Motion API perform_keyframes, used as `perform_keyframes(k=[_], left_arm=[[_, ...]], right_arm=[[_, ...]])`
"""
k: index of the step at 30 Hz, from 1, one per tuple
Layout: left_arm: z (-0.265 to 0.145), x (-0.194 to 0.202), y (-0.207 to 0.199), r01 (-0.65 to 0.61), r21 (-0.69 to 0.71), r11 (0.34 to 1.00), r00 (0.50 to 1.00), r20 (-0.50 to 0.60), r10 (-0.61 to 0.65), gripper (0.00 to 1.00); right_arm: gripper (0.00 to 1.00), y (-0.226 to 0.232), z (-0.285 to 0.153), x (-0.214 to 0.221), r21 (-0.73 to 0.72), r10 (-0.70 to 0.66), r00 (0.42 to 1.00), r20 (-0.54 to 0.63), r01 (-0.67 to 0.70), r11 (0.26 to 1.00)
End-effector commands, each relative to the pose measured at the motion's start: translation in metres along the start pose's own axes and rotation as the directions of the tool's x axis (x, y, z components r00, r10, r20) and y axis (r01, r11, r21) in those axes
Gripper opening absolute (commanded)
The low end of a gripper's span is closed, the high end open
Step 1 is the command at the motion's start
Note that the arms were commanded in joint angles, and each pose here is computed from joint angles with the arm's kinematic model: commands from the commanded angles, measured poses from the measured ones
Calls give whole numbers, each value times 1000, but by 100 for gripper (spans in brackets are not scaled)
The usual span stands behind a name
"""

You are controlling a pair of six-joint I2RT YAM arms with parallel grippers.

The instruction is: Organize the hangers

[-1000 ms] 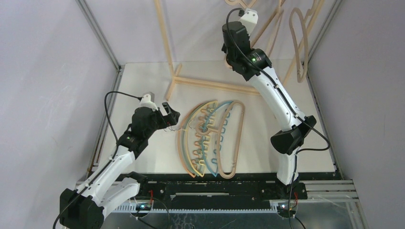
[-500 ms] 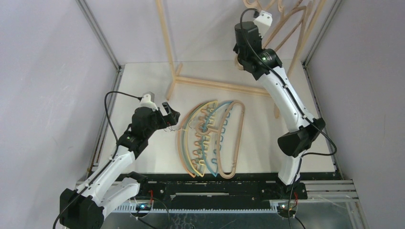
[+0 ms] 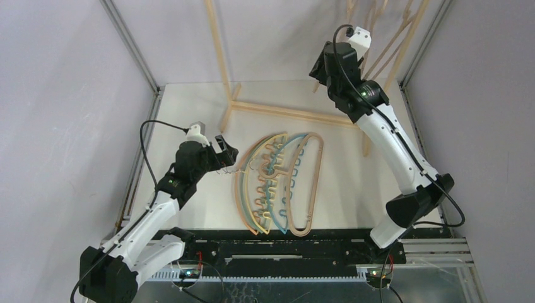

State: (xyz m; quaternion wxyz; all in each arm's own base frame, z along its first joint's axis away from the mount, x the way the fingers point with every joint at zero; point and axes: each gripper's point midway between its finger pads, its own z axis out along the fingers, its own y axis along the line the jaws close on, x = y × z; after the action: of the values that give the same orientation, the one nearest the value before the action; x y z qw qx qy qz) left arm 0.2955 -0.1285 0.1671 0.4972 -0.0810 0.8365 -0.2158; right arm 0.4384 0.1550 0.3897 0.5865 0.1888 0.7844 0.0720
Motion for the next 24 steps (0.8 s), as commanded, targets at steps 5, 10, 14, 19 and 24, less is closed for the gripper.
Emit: perform_keyframes(k=[5, 10, 14, 19, 24], left_arm=[[4, -5, -6, -12, 27, 1000, 1000, 23, 11, 100], [6, -3, -6, -11, 26, 1000, 1000, 16, 11, 100], [6, -3, -5, -13, 22, 1000, 1000, 15, 13, 100], [7, -1, -4, -13, 16, 1000, 1000, 10, 13, 99], [8, -1, -4, -11, 17, 1000, 1000, 5, 11, 100]], right_arm=[[70, 26, -71, -38, -178, 27, 992, 121, -5, 984], [74, 28, -108, -32, -177, -38, 984, 175, 69, 982], [83, 16, -134, -26, -111, -114, 966, 234, 143, 984], [86, -18, -148, -13, -18, -169, 957, 235, 178, 984], [86, -47, -157, 11, 22, -210, 959, 190, 210, 977]])
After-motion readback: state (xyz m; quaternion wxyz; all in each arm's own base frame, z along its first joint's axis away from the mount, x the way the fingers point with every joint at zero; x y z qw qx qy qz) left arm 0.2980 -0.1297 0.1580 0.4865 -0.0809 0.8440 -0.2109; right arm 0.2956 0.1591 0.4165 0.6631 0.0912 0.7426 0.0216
